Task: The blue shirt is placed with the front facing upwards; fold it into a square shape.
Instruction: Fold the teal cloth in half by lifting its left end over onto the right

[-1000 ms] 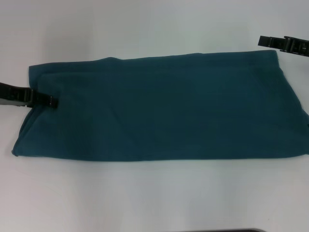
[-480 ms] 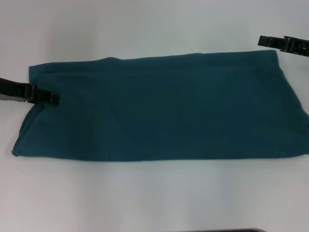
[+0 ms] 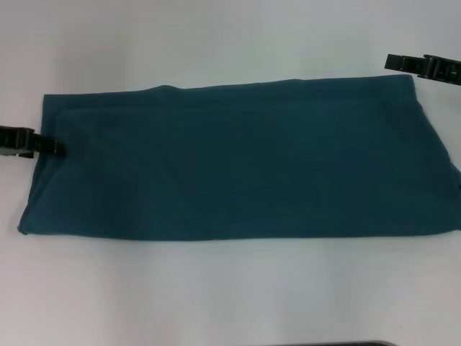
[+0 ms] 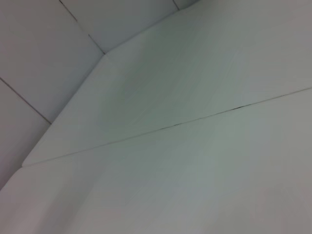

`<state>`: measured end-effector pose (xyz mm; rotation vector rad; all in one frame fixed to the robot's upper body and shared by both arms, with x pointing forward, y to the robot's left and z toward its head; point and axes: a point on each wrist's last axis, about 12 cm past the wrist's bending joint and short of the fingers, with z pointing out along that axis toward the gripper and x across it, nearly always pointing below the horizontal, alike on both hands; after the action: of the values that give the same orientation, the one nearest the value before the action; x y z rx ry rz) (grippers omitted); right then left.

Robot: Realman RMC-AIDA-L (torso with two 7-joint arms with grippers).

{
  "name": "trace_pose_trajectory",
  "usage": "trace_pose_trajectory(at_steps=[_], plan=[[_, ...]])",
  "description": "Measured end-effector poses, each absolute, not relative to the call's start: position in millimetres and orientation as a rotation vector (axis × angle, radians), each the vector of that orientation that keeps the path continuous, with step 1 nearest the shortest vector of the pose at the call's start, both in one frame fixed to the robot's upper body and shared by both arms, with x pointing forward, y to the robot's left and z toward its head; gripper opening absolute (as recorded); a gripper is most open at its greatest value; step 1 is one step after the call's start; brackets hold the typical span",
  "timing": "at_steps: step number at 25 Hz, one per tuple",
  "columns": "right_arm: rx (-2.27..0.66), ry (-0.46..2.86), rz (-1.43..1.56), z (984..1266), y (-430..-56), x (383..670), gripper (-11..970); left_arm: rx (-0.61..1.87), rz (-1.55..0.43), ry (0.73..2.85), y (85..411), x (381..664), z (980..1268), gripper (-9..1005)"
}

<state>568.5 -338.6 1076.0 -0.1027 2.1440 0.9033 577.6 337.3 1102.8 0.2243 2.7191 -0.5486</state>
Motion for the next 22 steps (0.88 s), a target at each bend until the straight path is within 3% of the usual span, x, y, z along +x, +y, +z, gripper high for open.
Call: trace_pose_trajectory(at_steps=[22], plan=[[-0.105,2.143,0.906,1076.3,-338.4,568.4,170,0.283,-0.574,2.738,327.1,576.2,1100.5,652]])
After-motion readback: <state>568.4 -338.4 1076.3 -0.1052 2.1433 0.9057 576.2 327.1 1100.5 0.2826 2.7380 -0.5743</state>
